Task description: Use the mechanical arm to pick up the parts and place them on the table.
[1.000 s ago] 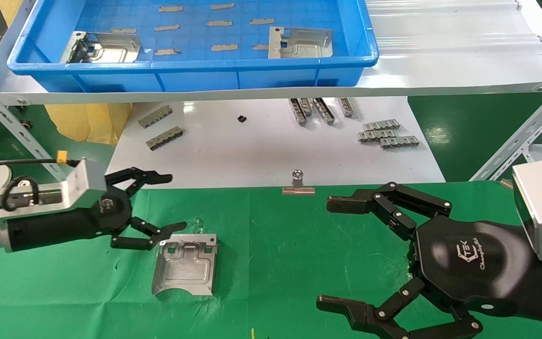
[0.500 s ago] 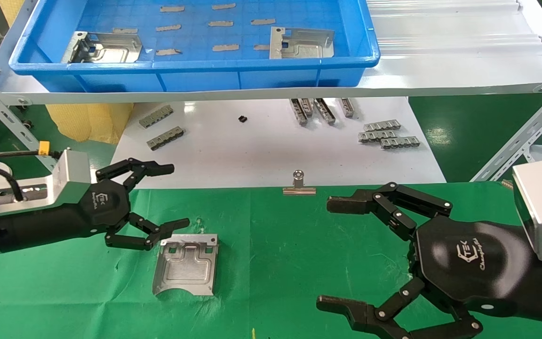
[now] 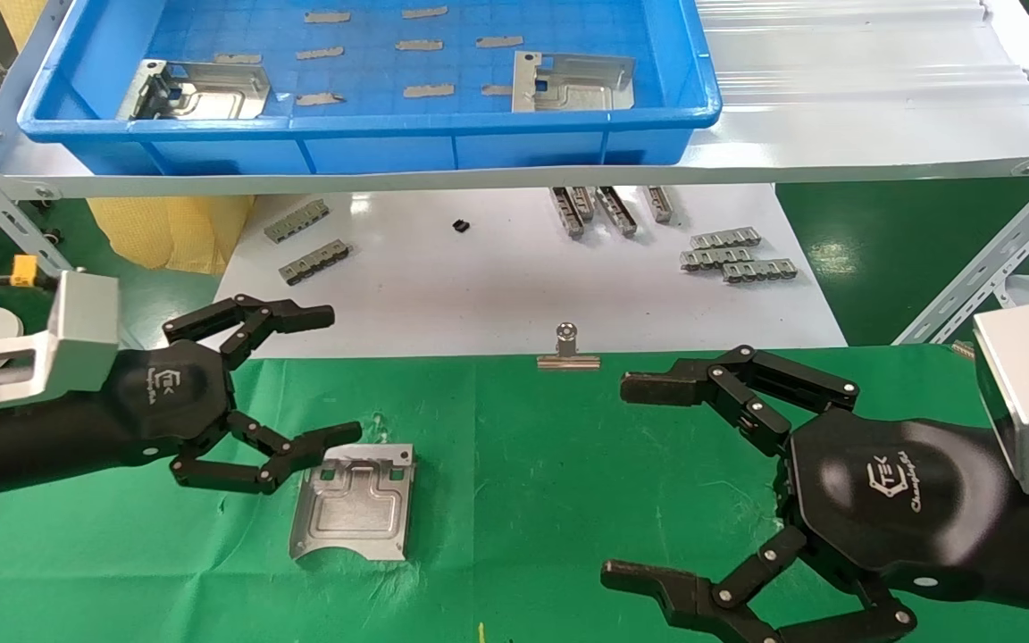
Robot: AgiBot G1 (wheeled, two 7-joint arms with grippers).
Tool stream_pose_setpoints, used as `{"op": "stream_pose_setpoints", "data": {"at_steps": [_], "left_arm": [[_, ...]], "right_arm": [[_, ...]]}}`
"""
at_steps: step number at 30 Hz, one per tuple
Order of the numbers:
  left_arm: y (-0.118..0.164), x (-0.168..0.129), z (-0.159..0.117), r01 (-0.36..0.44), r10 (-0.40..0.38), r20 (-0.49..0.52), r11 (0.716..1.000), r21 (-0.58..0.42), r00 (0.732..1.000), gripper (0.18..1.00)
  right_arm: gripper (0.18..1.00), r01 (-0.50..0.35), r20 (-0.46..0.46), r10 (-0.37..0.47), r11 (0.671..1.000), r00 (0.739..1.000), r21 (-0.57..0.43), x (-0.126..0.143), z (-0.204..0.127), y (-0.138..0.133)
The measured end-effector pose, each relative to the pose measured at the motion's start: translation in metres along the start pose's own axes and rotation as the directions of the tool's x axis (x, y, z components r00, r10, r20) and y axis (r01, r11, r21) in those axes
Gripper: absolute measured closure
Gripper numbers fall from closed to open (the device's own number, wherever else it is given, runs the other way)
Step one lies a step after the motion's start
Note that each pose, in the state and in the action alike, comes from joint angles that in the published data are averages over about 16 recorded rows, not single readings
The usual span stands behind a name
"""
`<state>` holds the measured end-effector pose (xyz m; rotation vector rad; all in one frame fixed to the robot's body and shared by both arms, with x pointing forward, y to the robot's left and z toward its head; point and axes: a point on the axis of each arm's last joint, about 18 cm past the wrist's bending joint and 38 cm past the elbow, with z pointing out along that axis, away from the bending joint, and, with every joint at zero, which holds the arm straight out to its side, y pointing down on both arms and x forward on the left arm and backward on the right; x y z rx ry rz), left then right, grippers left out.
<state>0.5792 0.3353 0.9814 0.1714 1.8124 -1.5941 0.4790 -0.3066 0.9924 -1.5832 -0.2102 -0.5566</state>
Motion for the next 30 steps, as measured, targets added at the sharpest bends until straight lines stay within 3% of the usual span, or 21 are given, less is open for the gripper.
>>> {"op": "stream_pose_setpoints", "data": {"at_steps": [30], "left_arm": [[-0.069,0.079,-0.010,0.118,-0.100,-0.189,0.990,0.082,0.977,0.183]], "right_arm": [[0.179,0.000,0.000,0.000,1.000,1.000,0.000,0.000,0.000,0.000]]}}
